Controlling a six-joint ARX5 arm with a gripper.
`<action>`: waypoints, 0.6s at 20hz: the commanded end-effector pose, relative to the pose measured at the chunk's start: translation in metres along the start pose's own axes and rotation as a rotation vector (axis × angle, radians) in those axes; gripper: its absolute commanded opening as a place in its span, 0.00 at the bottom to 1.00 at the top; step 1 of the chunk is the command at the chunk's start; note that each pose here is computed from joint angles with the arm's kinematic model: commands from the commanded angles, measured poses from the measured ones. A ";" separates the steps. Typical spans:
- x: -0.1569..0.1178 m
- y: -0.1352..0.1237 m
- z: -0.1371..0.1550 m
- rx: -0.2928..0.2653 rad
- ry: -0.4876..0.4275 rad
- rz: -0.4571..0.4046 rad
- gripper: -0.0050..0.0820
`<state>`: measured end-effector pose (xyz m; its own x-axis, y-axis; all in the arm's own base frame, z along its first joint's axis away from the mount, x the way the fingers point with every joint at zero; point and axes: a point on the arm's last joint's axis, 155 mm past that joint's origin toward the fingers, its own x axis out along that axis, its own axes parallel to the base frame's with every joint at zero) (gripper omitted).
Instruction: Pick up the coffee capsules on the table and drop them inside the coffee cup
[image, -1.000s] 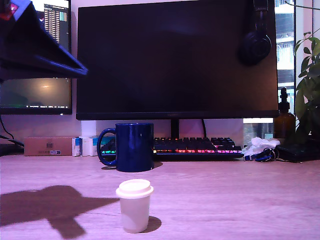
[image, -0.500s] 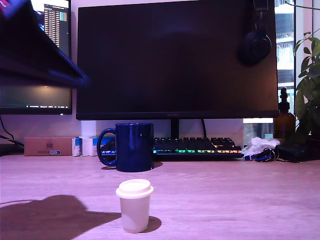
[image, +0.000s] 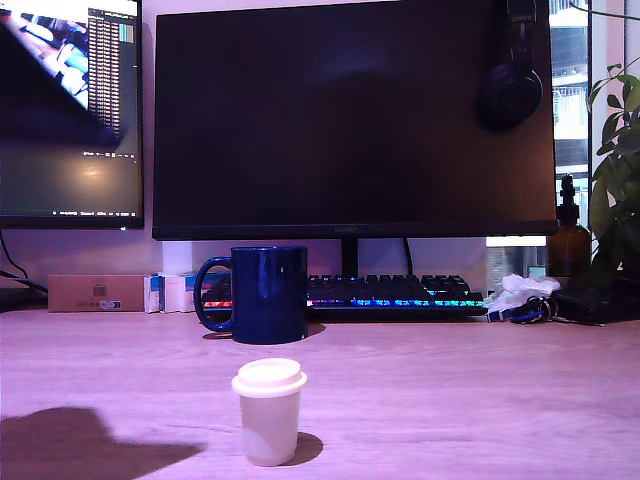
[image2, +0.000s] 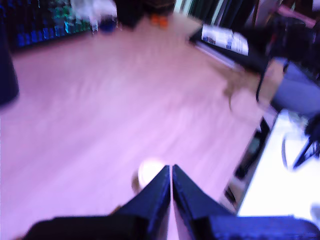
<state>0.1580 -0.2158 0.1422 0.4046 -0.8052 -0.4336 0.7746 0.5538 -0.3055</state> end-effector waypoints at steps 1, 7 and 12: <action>0.000 0.005 -0.013 -0.014 0.030 0.024 0.03; -0.003 0.007 -0.024 -0.029 0.067 0.041 0.03; -0.002 0.009 -0.026 -0.042 0.076 0.047 0.03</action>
<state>0.1529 -0.2041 0.1275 0.4109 -0.7658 -0.4947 0.7401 0.5970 -0.3094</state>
